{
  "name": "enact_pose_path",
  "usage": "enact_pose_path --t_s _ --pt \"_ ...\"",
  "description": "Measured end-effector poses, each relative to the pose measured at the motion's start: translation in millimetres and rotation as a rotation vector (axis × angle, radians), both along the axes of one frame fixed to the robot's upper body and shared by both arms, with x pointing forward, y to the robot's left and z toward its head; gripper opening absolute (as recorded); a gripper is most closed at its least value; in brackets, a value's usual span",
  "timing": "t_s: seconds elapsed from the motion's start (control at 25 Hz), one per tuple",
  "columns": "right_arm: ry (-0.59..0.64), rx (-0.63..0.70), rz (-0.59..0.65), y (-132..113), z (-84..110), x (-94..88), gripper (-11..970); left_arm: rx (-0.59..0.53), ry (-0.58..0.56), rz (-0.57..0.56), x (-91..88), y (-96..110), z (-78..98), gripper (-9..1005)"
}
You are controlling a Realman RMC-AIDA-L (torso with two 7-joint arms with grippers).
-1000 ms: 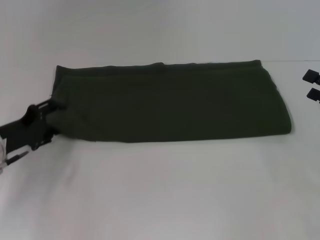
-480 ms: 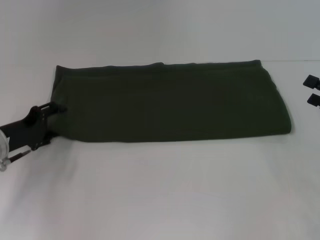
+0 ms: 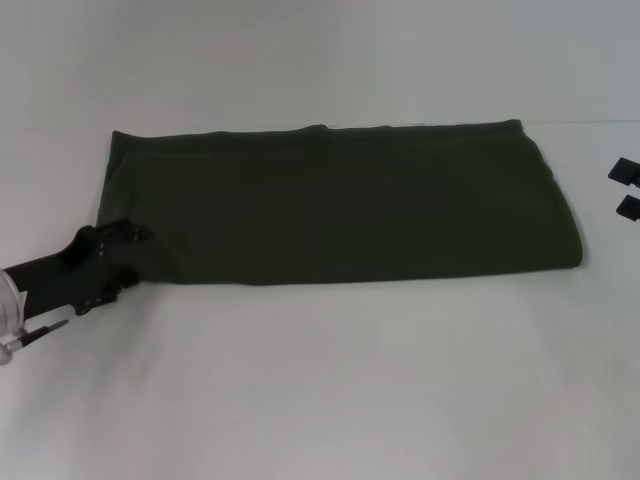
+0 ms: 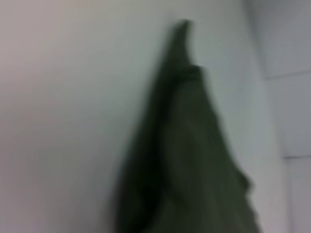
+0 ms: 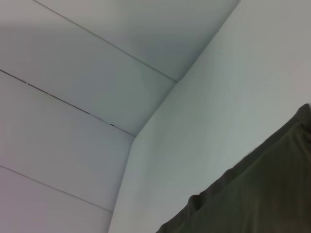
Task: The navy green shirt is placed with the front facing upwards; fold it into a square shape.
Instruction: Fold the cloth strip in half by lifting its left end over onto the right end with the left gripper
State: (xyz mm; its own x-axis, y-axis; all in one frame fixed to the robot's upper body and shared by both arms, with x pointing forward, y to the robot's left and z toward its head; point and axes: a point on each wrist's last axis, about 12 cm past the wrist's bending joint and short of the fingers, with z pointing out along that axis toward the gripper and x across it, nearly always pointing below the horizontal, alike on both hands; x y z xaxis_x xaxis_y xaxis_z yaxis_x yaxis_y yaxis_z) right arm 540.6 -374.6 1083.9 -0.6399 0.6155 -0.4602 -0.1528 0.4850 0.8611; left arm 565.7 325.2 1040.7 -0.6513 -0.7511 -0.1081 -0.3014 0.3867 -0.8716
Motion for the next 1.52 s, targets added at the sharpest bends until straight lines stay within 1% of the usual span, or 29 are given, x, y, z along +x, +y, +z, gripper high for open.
enact_pose_path --t_s 0.2,0.24,0.28,0.44,0.52,0.64,0.72,0.88,1.0,1.24,1.36,1.52 --pt "-0.002 0.008 -0.008 -2 0.4 -1.6 852 0.042 0.013 0.016 7.9 0 0.8 763" --pt "-0.002 0.008 -0.010 -3 0.5 -1.7 852 0.051 0.011 0.021 10.5 0 1.8 764" --pt "-0.002 0.008 -0.010 -3 0.5 -1.8 852 0.067 0.005 0.035 16.8 -1 4.2 764" --pt "-0.002 0.008 -0.011 -3 0.3 -2.2 852 0.083 -0.003 0.059 23.2 -1 6.7 764" --pt "-0.002 0.007 -0.011 -3 0.3 -2.3 852 0.087 -0.034 0.057 25.4 -1 10.6 764" --pt "-0.004 0.008 -0.011 -3 0.6 -2.2 852 0.079 -0.134 -0.009 26.0 -7 20.9 763" --pt "-0.004 0.008 -0.012 -3 0.4 -2.2 852 0.074 -0.151 -0.025 24.5 -9 21.0 763" --pt "-0.002 0.005 -0.016 -4 -0.2 -2.3 852 0.098 -0.022 -0.012 19.3 -8 5.7 762" --pt "-0.002 0.004 -0.017 -4 -0.1 -2.3 852 0.100 0.026 -0.006 17.1 -5 3.1 762" --pt "-0.003 0.004 -0.020 -5 0.3 -2.5 852 0.089 0.060 0.010 15.3 -3 1.7 761" --pt "-0.003 0.003 -0.022 -6 0.3 -2.5 852 0.110 0.045 0.045 21.5 0 4.0 762" --pt "-0.004 0.006 -0.024 -6 0.4 -3.1 852 0.124 0.029 0.068 30.3 -3 7.7 764"
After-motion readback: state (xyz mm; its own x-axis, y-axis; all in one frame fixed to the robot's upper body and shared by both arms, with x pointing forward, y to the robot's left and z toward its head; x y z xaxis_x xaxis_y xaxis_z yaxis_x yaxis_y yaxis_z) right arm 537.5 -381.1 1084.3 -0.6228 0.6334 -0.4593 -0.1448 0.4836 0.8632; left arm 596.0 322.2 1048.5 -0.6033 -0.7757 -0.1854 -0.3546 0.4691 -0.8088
